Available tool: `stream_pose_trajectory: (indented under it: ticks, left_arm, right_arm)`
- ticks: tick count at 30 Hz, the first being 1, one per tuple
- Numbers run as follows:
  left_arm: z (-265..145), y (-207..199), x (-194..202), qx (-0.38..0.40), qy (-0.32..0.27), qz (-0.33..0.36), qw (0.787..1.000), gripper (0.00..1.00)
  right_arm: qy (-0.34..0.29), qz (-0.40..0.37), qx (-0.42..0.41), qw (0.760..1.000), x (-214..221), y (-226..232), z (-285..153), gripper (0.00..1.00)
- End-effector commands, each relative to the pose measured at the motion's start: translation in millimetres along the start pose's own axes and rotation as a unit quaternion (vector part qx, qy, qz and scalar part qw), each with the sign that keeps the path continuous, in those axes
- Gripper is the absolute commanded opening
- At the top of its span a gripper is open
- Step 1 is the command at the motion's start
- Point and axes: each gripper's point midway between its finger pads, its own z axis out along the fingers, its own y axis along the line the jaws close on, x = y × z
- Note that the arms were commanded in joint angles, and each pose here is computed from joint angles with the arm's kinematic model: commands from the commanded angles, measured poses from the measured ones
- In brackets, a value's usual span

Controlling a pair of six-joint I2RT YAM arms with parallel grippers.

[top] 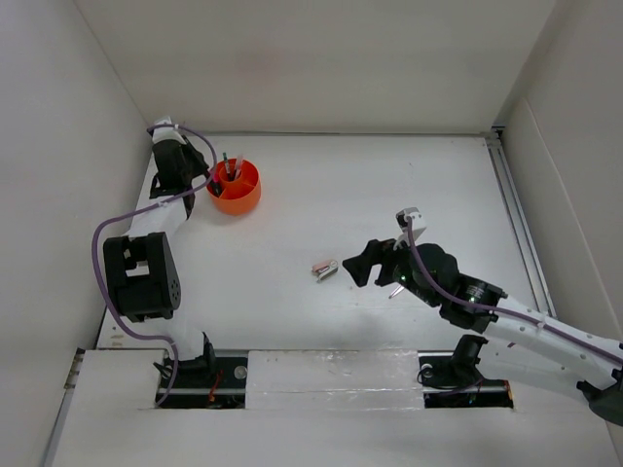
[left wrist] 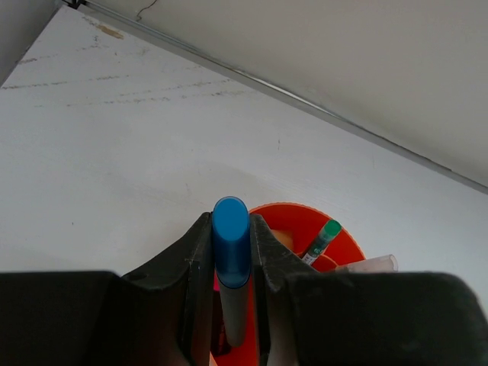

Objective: Sort the stationery into containers
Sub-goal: Place the pen in the storage box.

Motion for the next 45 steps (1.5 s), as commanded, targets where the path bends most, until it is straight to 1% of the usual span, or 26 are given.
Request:
stream_pose_trajectory:
  ticks: [1,7,22,23,26,27,28,30,31,34,35,37,38,39,40,41,42,45]
  left_arm:
    - [1.6,-1.0,4.8,0.012,-0.005,-0.005,1.000,0.00]
    - [5.1,3.2,17.6,0.007,0.009,-0.014,1.000,0.00]
    - [3.8,3.6,24.7,0.008,0.019,-0.019,1.000,0.01]
    - [3.3,4.5,27.1,0.006,0.024,-0.019,0.999,0.10]
    - [-1.1,0.7,17.4,0.011,0.014,-0.019,1.000,0.22]
    - [-1.7,2.4,21.6,0.009,0.018,-0.019,1.000,0.30]
    - [-3.5,0.9,17.8,0.011,0.014,-0.019,1.000,0.33]
    - [-5.3,-0.6,13.9,0.012,0.010,-0.019,1.000,0.36]
    - [-6.8,-2.9,8.0,0.016,0.001,-0.019,1.000,0.43]
    - [-11.3,-6.4,-0.9,0.020,-0.009,-0.019,1.000,0.47]
    - [-11.8,-5.1,3.3,0.018,-0.005,-0.023,1.000,0.48]
    - [-20.3,-10.3,-13.6,0.021,-0.025,-0.030,0.999,0.55]
    - [-23.7,-11.2,-20.4,0.020,-0.034,-0.030,0.999,0.60]
    - [-32.4,-15.5,-35.8,0.022,-0.053,-0.038,0.998,0.68]
    - [-38.1,-15.8,-41.4,0.019,-0.061,-0.044,0.997,0.87]
    - [-43.8,-16.5,-51.6,0.015,-0.076,-0.051,0.996,1.00]
    - [-56.0,-19.9,-67.7,0.012,-0.090,-0.066,0.994,1.00]
    - [-77.6,-32.7,-94.6,0.026,-0.110,-0.082,0.990,1.00]
  right_arm:
    - [-0.002,0.005,-0.006,1.000,-0.1,2.5,-2.5,0.92]
    - [-0.012,0.007,-0.007,1.000,-9.5,4.9,-7.7,0.92]
    - [-0.026,0.000,-0.004,1.000,-22.9,4.6,-19.1,0.92]
    - [-0.026,0.000,-0.004,1.000,-22.9,4.6,-19.1,0.92]
    - [-0.026,-0.004,-0.003,1.000,-22.9,4.3,-19.1,0.92]
    - [-0.026,-0.004,-0.003,1.000,-22.9,4.3,-19.1,0.92]
    - [-0.029,-0.003,-0.006,1.000,-26.6,6.4,-20.0,0.92]
    - [-0.029,-0.003,-0.006,1.000,-26.6,6.5,-20.0,0.92]
    - [-0.026,-0.004,-0.004,1.000,-24.5,5.8,-18.1,0.92]
    - [-0.026,-0.004,-0.003,1.000,-24.5,5.7,-18.1,0.92]
    - [-0.026,-0.004,-0.003,1.000,-24.5,5.7,-18.1,0.93]
    - [-0.022,-0.006,-0.001,1.000,-22.4,5.0,-16.2,0.93]
    - [-0.017,-0.007,0.002,1.000,-19.6,4.0,-13.7,0.93]
    - [-0.020,-0.007,0.007,1.000,-20.6,2.5,-13.5,0.95]
    - [-0.010,-0.011,0.013,1.000,-14.7,0.2,-8.4,0.98]
    - [-0.009,-0.008,0.020,1.000,-13.4,-1.5,-6.4,0.98]
    - [-0.002,-0.012,0.031,0.999,-10.6,-4.4,-2.5,1.00]
    - [0.004,-0.002,0.061,0.998,-8.1,-11.4,3.6,1.00]
